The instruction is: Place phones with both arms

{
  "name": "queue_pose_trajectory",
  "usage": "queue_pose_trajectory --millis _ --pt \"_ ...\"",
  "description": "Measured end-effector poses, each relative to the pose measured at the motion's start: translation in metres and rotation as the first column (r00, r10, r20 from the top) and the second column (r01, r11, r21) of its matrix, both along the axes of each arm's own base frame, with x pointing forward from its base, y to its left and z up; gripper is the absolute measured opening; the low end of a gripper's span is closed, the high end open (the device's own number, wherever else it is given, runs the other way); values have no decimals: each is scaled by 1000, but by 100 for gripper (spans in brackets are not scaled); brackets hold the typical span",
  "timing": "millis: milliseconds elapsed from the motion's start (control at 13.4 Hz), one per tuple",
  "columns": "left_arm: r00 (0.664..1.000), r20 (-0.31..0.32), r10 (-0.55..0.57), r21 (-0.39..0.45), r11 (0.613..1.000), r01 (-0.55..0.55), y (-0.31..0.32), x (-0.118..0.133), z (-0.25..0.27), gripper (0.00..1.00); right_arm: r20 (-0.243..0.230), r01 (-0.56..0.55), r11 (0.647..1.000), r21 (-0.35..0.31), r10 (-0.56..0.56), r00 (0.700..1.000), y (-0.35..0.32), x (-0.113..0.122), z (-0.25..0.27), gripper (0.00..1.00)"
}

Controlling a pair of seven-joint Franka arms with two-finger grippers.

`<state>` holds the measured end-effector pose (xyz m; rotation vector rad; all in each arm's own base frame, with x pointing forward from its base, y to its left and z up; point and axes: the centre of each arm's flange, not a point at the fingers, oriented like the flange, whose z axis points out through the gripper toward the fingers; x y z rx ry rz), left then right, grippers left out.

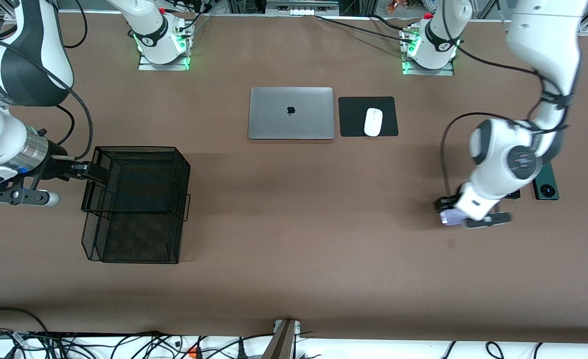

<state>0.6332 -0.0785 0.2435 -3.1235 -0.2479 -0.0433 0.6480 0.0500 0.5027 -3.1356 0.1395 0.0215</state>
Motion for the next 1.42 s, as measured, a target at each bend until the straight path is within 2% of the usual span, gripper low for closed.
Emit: queue_pose_trajectory --millis 299,524,673,973,1197,1422 --pt "999 -52 -7 11 1000 7 -145 -7 -1 85 -2 0 1000 0 0 1000 0 0 0 100" --pt "999 -34 21 6 1000 -21 -272 -27 4 85 -3 0 1000 -1 0 1000 0 0 0 100" --pt "999 -24 22 -5 1000 -22 -333 -46 -6 85 -4 1 1000 -1 -1 1000 -1 0 -1 100" --pt "999 -8 39 -26 999 -39 -417 -79 -29 85 -5 7 1000 -3 -7 1000 -4 0 -2 100" --pt "1000 13 10 -46 999 -10 -470 -102 -46 85 -6 10 1000 -4 -10 1000 -6 1 -2 100" --pt "998 61 -31 -58 998 34 -500 -109 -48 85 -7 10 1000 -4 -10 1000 -6 1 -3 100"
